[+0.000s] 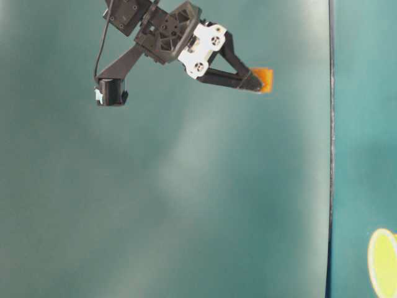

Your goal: Move the block backward with right arm.

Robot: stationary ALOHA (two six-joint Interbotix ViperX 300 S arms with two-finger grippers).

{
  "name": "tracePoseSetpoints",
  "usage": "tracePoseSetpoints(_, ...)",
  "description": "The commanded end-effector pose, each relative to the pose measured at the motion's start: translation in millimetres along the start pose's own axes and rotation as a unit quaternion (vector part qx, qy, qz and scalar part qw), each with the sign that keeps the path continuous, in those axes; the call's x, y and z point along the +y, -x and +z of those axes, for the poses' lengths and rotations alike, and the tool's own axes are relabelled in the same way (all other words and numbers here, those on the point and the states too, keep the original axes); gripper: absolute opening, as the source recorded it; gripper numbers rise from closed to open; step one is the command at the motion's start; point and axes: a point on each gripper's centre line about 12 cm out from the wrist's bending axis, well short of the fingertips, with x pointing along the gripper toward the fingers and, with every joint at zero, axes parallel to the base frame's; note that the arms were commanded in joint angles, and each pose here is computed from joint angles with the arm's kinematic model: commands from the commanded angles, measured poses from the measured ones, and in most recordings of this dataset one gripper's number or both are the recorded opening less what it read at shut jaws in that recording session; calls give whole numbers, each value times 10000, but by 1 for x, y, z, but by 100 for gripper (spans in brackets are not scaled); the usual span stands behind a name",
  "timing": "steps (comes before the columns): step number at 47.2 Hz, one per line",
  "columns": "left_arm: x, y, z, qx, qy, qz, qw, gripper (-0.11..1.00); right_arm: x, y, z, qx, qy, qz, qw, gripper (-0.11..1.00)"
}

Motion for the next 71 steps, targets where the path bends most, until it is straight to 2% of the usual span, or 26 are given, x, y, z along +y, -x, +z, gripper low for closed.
tracePoseSetpoints(1, 0, -3, 12, -161, -16, 1, 9999, 0, -11, 12, 17, -343, -95, -109, 9993, 41)
tracePoseSetpoints(21, 0, -3, 12, -123, -38, -1, 9999, 0, -41, 11, 24, -513, -380, -392, 9972, 41)
tracePoseSetpoints(46, 0, -3, 11, -92, -38, -1, 10000, 0, -75, -4, 52, -754, -636, -662, 9929, 41)
tracePoseSetpoints(52, 0, -3, 11, -92, -31, 1, 10000, 0, -80, -9, 56, -751, -674, -696, 9925, 41)
tracePoseSetpoints(71, 0, -3, 11, -100, -31, 1, 9999, 0, -85, -26, 46, -520, -738, -707, 9934, 41)
